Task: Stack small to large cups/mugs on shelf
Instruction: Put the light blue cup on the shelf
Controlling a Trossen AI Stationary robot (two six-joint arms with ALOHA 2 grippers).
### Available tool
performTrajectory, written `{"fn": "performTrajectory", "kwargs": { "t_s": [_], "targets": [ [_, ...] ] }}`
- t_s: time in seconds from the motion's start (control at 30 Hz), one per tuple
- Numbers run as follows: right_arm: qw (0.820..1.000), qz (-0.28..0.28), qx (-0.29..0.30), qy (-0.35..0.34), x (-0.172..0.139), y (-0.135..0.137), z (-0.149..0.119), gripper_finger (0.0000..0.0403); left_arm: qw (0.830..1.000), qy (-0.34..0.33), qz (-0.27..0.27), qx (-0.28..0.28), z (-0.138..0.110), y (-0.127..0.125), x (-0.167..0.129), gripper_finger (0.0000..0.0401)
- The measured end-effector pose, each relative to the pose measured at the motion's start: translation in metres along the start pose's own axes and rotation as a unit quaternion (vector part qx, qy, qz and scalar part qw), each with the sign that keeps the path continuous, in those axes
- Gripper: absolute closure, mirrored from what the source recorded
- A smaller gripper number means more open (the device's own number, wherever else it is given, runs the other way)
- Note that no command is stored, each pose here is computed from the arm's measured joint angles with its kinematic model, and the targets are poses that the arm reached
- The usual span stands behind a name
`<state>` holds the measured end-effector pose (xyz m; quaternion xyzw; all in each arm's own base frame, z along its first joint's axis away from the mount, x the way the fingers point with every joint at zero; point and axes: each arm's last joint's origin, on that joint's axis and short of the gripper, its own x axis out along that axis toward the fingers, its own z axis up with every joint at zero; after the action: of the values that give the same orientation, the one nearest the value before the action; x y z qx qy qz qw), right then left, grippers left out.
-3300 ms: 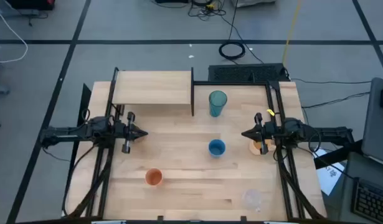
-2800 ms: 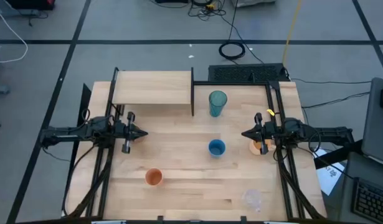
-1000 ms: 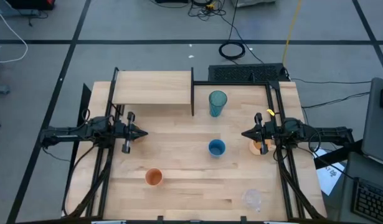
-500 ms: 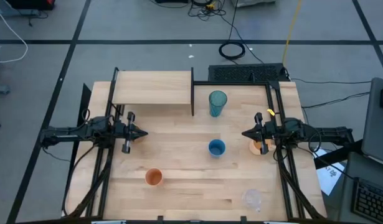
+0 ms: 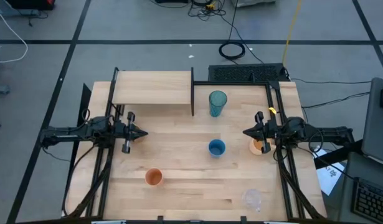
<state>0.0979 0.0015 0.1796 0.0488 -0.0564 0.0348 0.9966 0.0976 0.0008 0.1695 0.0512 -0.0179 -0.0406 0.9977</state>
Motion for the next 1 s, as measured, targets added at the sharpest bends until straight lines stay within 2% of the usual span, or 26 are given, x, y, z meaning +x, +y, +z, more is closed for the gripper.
{"fn": "performTrajectory", "kwargs": {
  "t_s": [0.13, 0.27, 0.7, 1.0],
  "targets": [
    [0.999, -0.026, 0.006, 0.040, 0.002, -0.002, -0.002, 0.0403, 1.000, 0.000, 0.000, 0.000, 0.000, 0.000, 0.000, 0.0391],
    [0.999, -0.024, -0.009, 0.019, 0.006, 0.002, 0.034, 0.0403, 1.000, 0.000, 0.000, 0.000, 0.000, 0.000, 0.000, 0.0391],
    [0.995, -0.027, -0.032, 0.089, 0.033, 0.011, 0.139, 0.0403, 1.000, 0.000, 0.000, 0.000, 0.000, 0.000, 0.000, 0.0391],
    [0.989, -0.031, -0.024, 0.143, 0.056, 0.014, 0.189, 0.0403, 1.000, 0.000, 0.000, 0.000, 0.000, 0.000, 0.000, 0.0391]
  ]
}}
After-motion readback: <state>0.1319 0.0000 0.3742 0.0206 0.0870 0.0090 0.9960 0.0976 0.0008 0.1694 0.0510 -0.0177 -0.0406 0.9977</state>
